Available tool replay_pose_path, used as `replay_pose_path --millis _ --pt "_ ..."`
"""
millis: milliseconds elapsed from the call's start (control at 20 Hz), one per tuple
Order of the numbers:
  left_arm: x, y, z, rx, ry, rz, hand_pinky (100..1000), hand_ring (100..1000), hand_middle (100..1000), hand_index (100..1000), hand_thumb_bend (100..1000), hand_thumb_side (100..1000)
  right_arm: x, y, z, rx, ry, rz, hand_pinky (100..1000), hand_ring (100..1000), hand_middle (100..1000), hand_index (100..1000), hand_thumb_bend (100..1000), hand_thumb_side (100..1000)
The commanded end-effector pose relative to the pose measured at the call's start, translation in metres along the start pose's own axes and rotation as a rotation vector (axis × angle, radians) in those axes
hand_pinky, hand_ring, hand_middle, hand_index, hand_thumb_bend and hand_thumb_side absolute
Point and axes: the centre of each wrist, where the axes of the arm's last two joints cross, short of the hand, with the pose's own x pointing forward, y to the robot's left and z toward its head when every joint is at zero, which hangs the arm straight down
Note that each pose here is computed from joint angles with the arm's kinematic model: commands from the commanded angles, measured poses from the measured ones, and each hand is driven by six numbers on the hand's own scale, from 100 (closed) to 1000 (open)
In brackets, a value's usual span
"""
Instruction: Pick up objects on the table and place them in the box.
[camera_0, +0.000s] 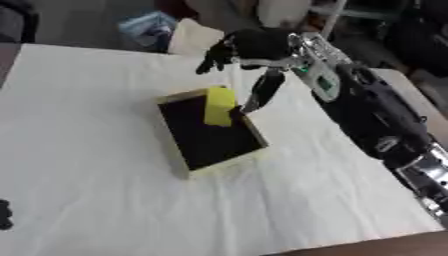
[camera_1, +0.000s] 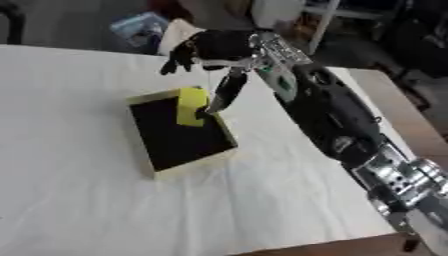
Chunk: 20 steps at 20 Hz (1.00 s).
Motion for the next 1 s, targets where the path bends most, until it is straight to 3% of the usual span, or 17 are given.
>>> replay_pose_path --millis 50,150,550,1000 --pt "0.004 0.004 0.000 0.008 -0.010 -0.010 799 563 567 719 207 904 0.004 -0.019 0.002 0.034 -0.079 0.056 739 682 779 921 527 484" --pt "0.003 0.004 0.002 0.015 -0.002 -0.010 799 563 567 718 207 904 0.010 -0.024 0.002 0.022 -0.107 0.062 754 714 813 931 512 504" --pt "-0.002 0.004 0.009 0.042 0.028 -0.012 799 563 567 717 207 905 0.040 -0.047 0.004 -0.076 -0.228 0.085 757 709 810 933 493 498" --pt "-0.005 0.005 0.015 0.061 0.049 -0.012 798 563 567 717 208 910 0.054 -0.059 0.017 -0.144 -0.277 0.052 759 700 803 934 493 454"
